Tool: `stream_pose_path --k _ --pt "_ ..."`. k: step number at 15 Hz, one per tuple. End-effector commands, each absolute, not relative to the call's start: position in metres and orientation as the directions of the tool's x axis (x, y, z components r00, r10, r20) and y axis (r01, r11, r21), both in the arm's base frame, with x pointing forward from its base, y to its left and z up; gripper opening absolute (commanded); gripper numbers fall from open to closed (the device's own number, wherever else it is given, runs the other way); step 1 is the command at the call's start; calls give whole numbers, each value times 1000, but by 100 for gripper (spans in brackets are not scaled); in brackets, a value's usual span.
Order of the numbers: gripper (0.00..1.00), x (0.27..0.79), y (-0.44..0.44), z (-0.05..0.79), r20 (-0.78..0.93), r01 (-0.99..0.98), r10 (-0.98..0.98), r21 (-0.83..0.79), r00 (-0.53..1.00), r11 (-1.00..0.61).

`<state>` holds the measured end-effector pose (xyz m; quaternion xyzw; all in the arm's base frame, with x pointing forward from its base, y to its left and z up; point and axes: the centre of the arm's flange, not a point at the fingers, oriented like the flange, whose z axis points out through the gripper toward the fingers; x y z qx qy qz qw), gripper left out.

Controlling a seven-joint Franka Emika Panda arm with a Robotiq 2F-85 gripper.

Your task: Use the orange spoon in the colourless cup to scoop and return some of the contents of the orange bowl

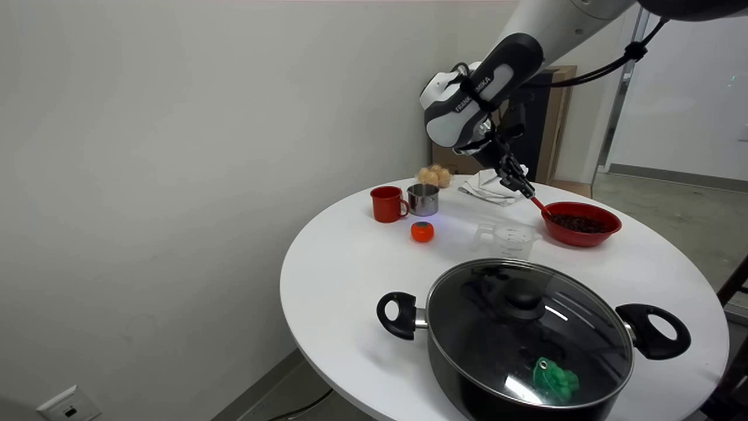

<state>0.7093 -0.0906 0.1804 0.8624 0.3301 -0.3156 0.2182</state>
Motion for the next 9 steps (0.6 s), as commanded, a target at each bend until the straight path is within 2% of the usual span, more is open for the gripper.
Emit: stream_pose_path --k 1,9 --pt "5 716 -89 191 -710 724 419 185 566 -664" --pt "5 709 -101 200 -784 743 349 202 513 -638"
